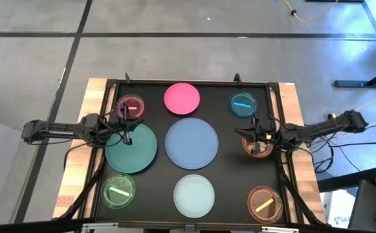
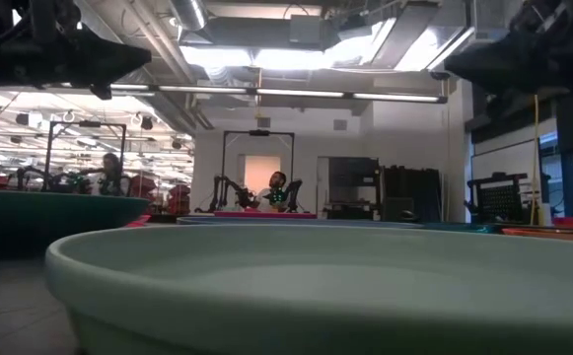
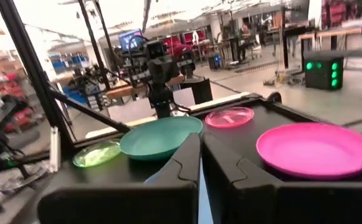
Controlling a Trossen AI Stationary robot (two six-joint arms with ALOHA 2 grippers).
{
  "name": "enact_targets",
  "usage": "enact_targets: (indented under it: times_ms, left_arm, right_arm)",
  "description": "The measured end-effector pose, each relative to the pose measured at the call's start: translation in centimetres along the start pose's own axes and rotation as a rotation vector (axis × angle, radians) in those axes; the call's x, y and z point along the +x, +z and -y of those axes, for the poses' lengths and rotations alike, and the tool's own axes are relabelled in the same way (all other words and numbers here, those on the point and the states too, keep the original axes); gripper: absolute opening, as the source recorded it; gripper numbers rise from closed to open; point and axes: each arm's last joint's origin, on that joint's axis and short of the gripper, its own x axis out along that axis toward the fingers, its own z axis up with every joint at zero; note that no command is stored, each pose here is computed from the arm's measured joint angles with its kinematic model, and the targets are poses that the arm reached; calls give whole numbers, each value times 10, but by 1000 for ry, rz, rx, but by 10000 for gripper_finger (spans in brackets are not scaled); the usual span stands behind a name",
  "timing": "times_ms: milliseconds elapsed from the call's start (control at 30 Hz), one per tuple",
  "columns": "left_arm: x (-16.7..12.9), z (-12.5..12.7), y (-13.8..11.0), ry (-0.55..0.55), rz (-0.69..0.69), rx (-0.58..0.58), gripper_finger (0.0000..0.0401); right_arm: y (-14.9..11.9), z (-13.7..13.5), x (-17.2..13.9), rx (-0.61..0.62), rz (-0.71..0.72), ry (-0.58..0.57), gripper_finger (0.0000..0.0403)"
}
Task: Stack plastic plates
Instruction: Stack the light green plate on top of the light blue plate
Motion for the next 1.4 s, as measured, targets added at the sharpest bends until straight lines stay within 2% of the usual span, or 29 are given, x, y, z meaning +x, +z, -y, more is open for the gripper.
enact_targets:
  times_ms: [200, 433, 567, 933, 1033, 1200, 1400]
  left_arm:
    - [0, 1, 0, -39, 1, 5, 1]
    - [0, 1, 2, -46, 26, 5, 1]
    - [0, 1, 2, -46, 26, 11, 1]
    - [0, 1, 1, -51, 16, -6, 1]
    - [0, 1, 1, -50, 17, -6, 1]
    - [0, 1, 1, -48, 17, -5, 1]
    - [0, 1, 1, -47, 17, -5, 1]
  right_arm:
    - [8, -10, 41, -75, -97, -94, 12]
    - [22, -17, 106, -107, -170, -77, 12]
    - [16, -26, 147, -110, -226, -71, 12]
    - [-24, -50, 257, -266, -400, 27, 16]
    - [-36, -55, 283, -316, -496, 54, 39]
    - [-48, -66, 321, -393, -626, 172, 106]
    - [-65, -72, 350, -516, -731, 284, 163]
